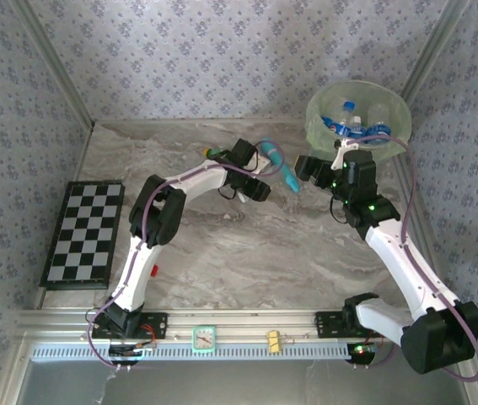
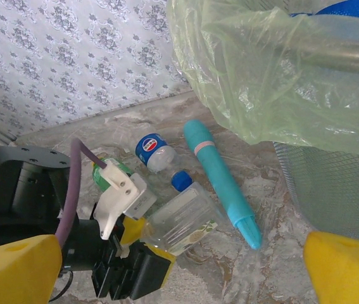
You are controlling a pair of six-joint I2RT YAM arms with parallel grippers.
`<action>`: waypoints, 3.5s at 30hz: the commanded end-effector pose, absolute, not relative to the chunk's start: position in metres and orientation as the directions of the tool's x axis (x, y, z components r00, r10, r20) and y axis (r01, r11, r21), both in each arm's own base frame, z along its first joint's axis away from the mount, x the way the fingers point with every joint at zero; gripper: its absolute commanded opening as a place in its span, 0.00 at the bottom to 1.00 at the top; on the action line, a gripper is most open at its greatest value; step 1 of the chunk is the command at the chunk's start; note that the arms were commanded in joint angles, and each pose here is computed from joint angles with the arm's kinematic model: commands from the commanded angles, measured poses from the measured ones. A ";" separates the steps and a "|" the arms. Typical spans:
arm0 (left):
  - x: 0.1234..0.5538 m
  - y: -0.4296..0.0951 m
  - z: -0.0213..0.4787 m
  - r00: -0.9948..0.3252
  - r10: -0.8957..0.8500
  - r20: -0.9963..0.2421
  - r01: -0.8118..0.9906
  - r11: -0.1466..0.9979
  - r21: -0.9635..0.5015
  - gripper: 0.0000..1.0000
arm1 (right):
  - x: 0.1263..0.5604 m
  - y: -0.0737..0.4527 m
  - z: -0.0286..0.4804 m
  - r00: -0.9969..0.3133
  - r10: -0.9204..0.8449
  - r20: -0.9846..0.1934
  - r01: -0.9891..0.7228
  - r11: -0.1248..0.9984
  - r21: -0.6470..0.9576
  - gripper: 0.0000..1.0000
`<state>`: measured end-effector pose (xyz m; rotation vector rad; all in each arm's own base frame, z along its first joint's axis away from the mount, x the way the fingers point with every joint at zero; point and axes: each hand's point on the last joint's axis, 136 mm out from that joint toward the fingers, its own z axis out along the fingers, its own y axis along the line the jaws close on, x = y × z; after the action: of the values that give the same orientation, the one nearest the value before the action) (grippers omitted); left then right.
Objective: Put the plastic bottles in the bin
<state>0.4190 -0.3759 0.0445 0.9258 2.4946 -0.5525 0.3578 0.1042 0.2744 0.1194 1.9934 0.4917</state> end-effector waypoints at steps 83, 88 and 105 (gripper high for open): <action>0.352 -0.272 0.227 -0.427 -0.227 -0.876 0.343 0.855 -0.389 1.00 | 0.408 0.175 0.361 -0.517 0.315 -0.796 -0.449 0.692 0.565 0.51; 0.364 -0.238 0.206 -0.463 -0.341 -0.818 0.187 0.865 -0.467 1.00 | 0.409 0.115 0.420 -0.364 0.349 -0.864 -0.386 0.788 0.480 0.51; 0.372 -0.225 0.144 -0.607 -0.447 -0.657 0.009 0.823 -0.569 1.00 | 0.405 -0.050 0.477 -0.023 0.245 -0.969 0.124 0.963 0.240 0.49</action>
<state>0.3709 -0.2211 0.1435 -0.3037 2.1307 -0.6366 0.4055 -0.0279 0.4778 0.2502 1.6031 0.2225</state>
